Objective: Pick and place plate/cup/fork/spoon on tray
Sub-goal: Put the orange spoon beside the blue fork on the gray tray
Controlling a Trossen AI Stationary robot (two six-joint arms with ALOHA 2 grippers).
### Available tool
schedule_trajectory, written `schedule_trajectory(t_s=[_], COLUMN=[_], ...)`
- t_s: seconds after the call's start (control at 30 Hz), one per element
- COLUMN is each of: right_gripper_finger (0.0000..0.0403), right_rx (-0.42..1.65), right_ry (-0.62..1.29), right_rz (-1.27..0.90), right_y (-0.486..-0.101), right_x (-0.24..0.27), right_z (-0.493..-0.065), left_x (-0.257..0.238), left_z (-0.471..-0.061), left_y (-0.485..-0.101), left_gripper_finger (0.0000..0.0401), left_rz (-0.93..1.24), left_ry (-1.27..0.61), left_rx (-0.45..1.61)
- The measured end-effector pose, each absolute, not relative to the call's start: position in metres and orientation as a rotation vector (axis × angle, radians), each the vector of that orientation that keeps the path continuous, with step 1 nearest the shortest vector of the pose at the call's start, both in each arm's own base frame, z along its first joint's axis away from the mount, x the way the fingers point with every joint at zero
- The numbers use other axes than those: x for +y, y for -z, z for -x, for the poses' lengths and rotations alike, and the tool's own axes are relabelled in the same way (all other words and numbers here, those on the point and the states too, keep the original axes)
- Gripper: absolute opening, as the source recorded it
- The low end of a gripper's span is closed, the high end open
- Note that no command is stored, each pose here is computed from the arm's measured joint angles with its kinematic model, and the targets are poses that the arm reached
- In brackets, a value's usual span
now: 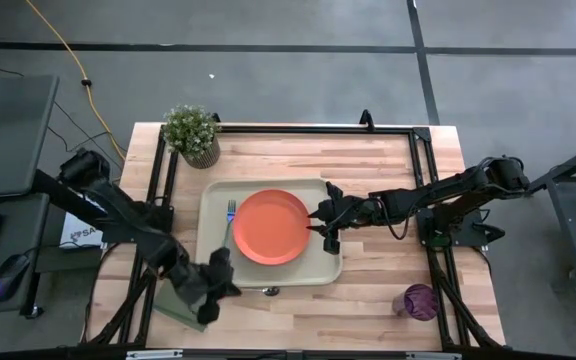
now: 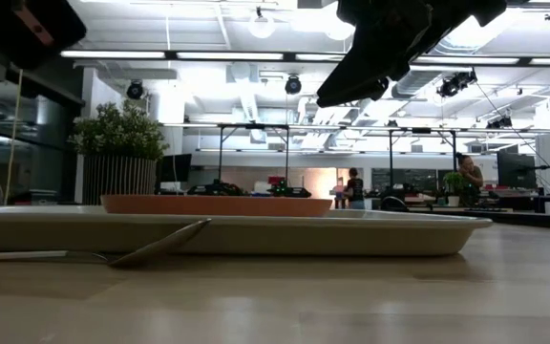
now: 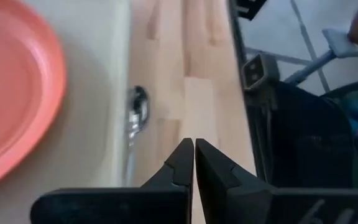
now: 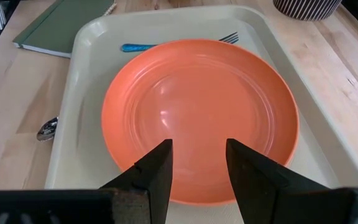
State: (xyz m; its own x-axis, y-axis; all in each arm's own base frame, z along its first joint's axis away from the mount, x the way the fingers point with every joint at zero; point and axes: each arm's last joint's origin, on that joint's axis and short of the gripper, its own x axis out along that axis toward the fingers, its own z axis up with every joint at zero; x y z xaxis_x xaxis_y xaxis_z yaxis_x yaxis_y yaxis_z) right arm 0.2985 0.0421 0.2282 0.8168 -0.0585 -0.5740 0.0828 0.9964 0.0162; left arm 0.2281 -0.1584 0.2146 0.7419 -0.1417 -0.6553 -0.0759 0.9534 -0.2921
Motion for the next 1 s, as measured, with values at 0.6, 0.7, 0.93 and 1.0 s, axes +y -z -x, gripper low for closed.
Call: schedule_trajectory(t_s=[0.6, 0.7, 0.93, 1.0], right_gripper_finger=[0.0142, 0.0142, 0.0142, 0.0142], right_rx=[0.6, 0.6, 0.623, 0.634], right_ry=[0.077, 0.079, 0.081, 0.082], right_rz=[-0.05, -0.055, -0.053, -0.051], right_y=[-0.229, -0.229, -0.221, -0.218], right_x=[0.042, 0.042, 0.043, 0.043], right_z=[-0.299, -0.299, -0.303, -0.304], left_x=[-0.185, -0.177, -0.162, -0.155], left_z=[-0.268, -0.27, -0.277, -0.278], left_y=[-0.137, -0.136, -0.135, -0.134], left_gripper_finger=[0.0, 0.0, 0.0, 0.0], left_rz=[0.045, 0.031, -0.02, -0.05], left_ry=[-0.069, -0.116, -0.157, -0.18], left_rx=[1.003, 1.009, 1.02, 1.034])
